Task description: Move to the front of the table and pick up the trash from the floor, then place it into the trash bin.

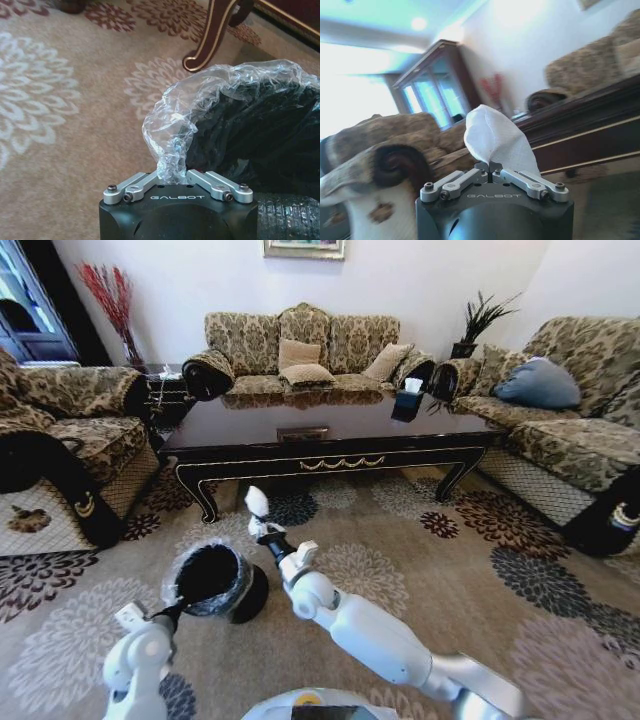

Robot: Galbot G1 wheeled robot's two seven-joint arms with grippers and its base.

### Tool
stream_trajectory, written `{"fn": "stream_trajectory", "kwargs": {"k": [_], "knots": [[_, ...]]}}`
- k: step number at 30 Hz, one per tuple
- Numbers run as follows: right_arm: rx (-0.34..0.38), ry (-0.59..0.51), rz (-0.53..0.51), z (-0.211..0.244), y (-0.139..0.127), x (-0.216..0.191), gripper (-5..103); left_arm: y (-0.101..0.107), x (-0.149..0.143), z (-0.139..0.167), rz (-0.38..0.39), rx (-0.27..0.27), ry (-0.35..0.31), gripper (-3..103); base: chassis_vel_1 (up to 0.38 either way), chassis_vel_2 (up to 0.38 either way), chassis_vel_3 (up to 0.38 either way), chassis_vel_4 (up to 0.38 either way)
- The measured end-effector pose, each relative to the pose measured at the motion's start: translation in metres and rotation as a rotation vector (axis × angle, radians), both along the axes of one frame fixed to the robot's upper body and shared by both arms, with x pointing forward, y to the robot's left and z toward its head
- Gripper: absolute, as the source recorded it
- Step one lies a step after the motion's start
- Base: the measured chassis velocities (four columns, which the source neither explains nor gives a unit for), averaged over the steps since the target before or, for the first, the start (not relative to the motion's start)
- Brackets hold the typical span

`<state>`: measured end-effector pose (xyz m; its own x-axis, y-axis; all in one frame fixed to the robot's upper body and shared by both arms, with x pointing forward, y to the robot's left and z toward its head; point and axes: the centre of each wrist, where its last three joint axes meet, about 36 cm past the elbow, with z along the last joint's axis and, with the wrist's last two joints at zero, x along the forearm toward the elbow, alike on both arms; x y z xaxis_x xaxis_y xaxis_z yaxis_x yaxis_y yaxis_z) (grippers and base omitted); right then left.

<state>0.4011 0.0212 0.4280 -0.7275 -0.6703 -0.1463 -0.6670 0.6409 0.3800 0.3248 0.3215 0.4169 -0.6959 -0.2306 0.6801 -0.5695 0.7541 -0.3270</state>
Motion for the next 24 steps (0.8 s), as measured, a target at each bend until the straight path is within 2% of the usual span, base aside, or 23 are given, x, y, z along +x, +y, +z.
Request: {"fn": "stream_trajectory", "kwargs": {"k": [6,16,19,20,22,23,24], "knots": [[-0.061,-0.016,0.072,-0.022,0.016,-0.025,0,-0.008,0.013,-0.006,-0.011,-0.014,0.007,2,0.000,0.000,0.000,0.000],[-0.159,-0.028,0.051,-0.054,0.019,-0.039,-3,-0.018,0.019,0.009,-0.030,-0.036,-0.048,2,0.000,0.000,0.000,0.000],[-0.184,-0.033,0.040,-0.059,0.017,-0.043,12,-0.017,0.018,0.011,-0.028,-0.036,-0.055,2,0.000,0.000,0.000,0.000],[-0.184,-0.033,0.040,-0.059,0.017,-0.043,12,-0.017,0.018,0.011,-0.028,-0.036,-0.055,2,0.000,0.000,0.000,0.000],[-0.191,-0.032,0.036,-0.062,0.016,-0.045,23,-0.016,0.017,0.010,-0.025,-0.035,-0.052,2,0.000,0.000,0.000,0.000],[-0.194,-0.032,0.036,-0.063,0.016,-0.046,23,-0.016,0.016,0.010,-0.024,-0.035,-0.051,2,0.000,0.000,0.000,0.000],[-0.199,-0.034,0.034,-0.064,0.015,-0.048,28,-0.015,0.015,0.009,-0.022,-0.035,-0.049,2,0.000,0.000,0.000,0.000]]}}
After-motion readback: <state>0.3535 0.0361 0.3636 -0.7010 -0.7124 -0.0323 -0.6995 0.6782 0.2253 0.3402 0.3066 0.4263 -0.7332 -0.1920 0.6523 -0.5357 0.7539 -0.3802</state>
